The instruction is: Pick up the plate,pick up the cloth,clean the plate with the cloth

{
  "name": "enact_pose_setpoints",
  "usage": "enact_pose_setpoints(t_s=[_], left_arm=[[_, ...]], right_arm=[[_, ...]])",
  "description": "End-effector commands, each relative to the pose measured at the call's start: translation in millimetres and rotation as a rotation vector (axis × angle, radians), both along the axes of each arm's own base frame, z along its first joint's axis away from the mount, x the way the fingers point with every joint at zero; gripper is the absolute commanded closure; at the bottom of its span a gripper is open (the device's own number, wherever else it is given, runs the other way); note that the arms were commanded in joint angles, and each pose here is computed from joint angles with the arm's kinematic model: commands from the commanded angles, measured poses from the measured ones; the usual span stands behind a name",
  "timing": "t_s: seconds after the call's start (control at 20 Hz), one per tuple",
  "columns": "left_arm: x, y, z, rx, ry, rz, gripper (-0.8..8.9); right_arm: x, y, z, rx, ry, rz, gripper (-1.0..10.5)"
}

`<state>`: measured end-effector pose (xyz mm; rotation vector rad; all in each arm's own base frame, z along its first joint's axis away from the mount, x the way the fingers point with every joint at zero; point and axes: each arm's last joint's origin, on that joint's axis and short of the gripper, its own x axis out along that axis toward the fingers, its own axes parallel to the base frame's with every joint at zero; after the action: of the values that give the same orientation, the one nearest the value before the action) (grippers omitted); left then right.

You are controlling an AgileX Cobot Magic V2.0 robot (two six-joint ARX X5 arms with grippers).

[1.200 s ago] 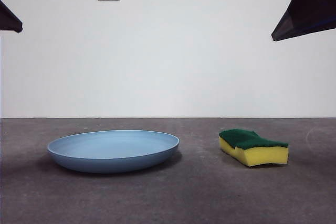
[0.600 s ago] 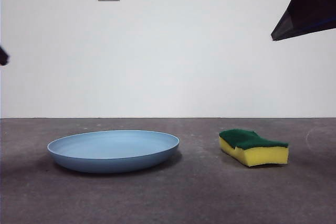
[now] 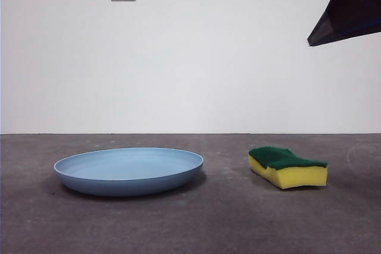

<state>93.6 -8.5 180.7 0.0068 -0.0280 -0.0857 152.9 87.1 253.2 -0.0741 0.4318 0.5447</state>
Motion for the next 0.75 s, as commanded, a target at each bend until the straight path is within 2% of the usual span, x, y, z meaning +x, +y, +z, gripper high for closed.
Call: enact_pose_setpoints(t_s=[0.05, 0.25, 0.4, 0.75], left_arm=[[2.8, 1.5, -11.6, -0.002, 0.014, 0.01, 8.15], [3.7, 4.2, -23.0, -0.001, 0.096, 0.038, 8.15], [2.2, 5.5, -34.7, 0.009, 0.227, 0.054, 8.15], [2.7, 5.4, -34.4, 0.009, 0.227, 0.053, 8.15]], right_arm=[[-0.3, -0.2, -1.3, 0.002, 0.001, -0.004, 9.5], [-0.2, -0.3, -1.3, 0.002, 0.001, -0.005, 9.5], [-0.2, -0.3, -1.3, 0.002, 0.001, -0.005, 9.5], [-0.2, -0.3, -1.2, 0.002, 0.001, -0.005, 9.5]])
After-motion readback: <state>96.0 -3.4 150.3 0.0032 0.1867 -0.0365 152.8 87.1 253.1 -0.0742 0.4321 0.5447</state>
